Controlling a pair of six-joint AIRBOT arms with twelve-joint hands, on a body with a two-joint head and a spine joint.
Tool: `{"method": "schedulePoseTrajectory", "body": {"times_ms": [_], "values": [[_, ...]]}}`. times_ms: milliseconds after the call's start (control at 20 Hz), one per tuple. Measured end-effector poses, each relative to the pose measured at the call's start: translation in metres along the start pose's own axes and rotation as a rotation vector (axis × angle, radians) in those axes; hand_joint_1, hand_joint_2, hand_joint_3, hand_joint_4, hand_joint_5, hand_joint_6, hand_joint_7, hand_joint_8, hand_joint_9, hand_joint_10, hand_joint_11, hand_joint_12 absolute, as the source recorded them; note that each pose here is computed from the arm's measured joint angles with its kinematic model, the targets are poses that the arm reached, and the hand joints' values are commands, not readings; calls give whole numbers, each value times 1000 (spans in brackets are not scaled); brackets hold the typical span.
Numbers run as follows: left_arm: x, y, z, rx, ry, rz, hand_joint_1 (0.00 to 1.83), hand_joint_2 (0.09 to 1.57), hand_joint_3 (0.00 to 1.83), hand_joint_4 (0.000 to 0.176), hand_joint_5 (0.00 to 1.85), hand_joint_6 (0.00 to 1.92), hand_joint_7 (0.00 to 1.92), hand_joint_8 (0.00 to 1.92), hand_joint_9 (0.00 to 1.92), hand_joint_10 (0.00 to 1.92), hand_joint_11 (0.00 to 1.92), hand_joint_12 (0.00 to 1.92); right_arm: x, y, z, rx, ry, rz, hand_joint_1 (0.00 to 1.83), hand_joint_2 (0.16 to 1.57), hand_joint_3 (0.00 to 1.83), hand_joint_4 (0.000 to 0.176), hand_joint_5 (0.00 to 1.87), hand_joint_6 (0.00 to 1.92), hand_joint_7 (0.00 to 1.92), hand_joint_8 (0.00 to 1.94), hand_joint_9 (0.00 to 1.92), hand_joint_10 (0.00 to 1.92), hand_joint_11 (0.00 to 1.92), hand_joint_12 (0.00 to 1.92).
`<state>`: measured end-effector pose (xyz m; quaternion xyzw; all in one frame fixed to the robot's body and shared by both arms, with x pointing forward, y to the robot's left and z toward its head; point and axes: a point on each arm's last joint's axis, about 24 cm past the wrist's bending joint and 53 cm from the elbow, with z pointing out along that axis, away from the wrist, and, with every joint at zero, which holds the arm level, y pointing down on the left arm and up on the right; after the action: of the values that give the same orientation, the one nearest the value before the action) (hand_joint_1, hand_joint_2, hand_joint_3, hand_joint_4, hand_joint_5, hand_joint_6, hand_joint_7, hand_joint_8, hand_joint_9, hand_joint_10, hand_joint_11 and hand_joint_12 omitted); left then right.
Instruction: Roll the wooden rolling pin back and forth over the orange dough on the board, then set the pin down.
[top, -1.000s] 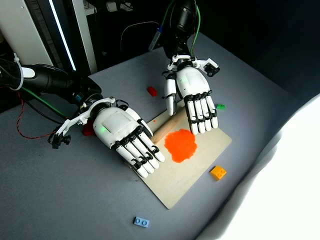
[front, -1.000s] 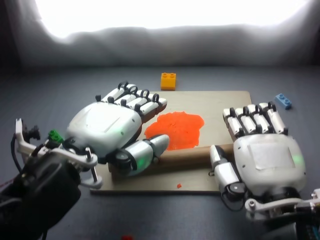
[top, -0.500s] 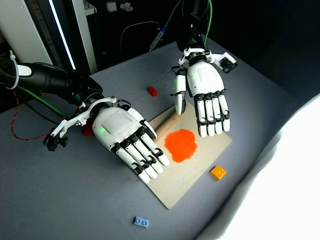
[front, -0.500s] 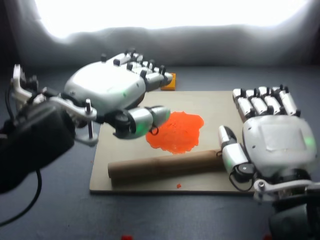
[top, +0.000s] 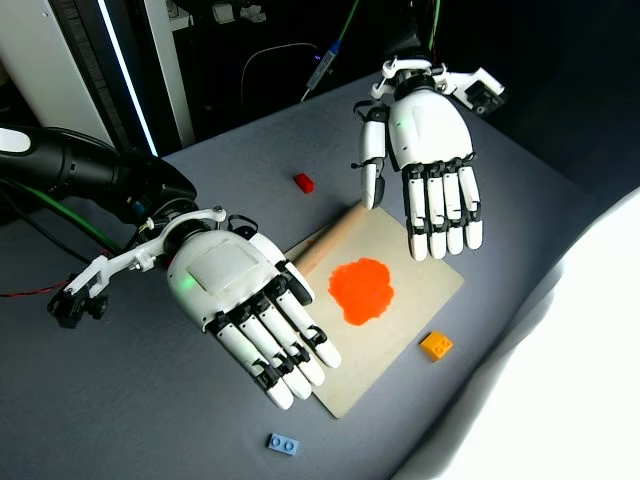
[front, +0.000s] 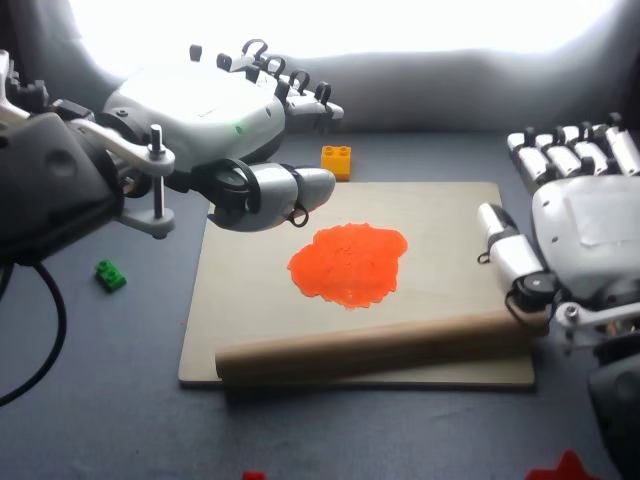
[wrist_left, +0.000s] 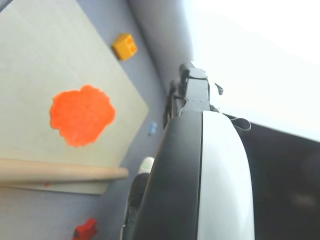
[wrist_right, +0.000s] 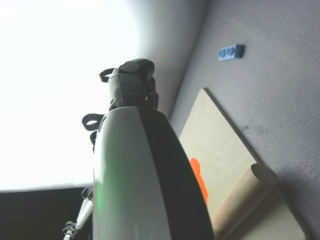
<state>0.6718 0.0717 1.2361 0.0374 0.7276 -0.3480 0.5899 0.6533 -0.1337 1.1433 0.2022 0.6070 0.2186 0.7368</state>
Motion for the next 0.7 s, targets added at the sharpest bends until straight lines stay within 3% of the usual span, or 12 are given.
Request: {"method": "schedulePoseTrajectory", "body": {"times_ms": [150, 300, 400, 450, 500, 550, 600, 650, 700], "values": [[1, -10, -2, 27, 25, -16, 0, 1520, 0, 0, 365, 18, 384, 14, 296, 19, 0, 524, -11, -5, 4, 0, -21, -9, 37, 1506, 0, 0, 504, 42, 593, 33, 502, 50, 0, 1030], [-6, -19, -1, 51, 21, -17, 0, 1468, 0, 0, 431, 28, 461, 22, 361, 29, 0, 681, -21, -11, 8, 4, -35, -6, 53, 1475, 0, 0, 657, 89, 746, 56, 683, 132, 20, 1389], [-8, -20, -2, 54, 19, -17, 0, 1443, 0, 0, 514, 49, 573, 50, 441, 51, 0, 856, -29, -16, 11, 12, -50, -11, 45, 1458, 0, 0, 735, 142, 828, 39, 676, 399, 117, 1454], [-9, -20, -2, 55, 16, -18, 0, 1431, 0, 0, 556, 60, 623, 65, 490, 72, 0, 961, -32, -19, 13, 32, -50, -2, 24, 1461, 2, 0, 749, 223, 853, 60, 576, 708, 140, 1518], [-12, -22, -2, 59, 11, -19, 0, 1422, 0, 0, 607, 76, 682, 89, 562, 117, 0, 1108, -35, -20, 13, 41, -47, 5, 44, 1459, 0, 0, 690, 452, 856, 161, 504, 964, 163, 1559], [-14, -23, -1, 61, 7, -19, 0, 1422, 0, 0, 607, 76, 682, 89, 562, 117, 0, 1108, -37, -23, 13, 60, -37, 18, 44, 1459, 0, 0, 690, 452, 856, 161, 504, 964, 163, 1559], [-15, -23, -1, 60, 4, -19, 0, 1418, 2, 0, 626, 63, 695, 94, 553, 188, 0, 1144, -38, -25, 12, 68, -25, 27, 44, 1460, 0, 0, 622, 631, 772, 381, 466, 1072, 161, 1587], [-14, -24, -1, 61, 5, -20, 0, 1418, 2, 0, 626, 63, 695, 94, 553, 188, 0, 1144, -38, -26, 11, 69, -5, 36, 44, 1460, 0, 0, 622, 631, 772, 381, 466, 1072, 161, 1587], [-13, -26, -2, 65, 7, -21, 0, 1425, 0, 0, 653, 110, 691, 255, 519, 573, 60, 1296, -39, -28, 10, 74, 12, 45, 44, 1465, 0, 0, 667, 783, 767, 644, 505, 1161, 211, 1664]]}}
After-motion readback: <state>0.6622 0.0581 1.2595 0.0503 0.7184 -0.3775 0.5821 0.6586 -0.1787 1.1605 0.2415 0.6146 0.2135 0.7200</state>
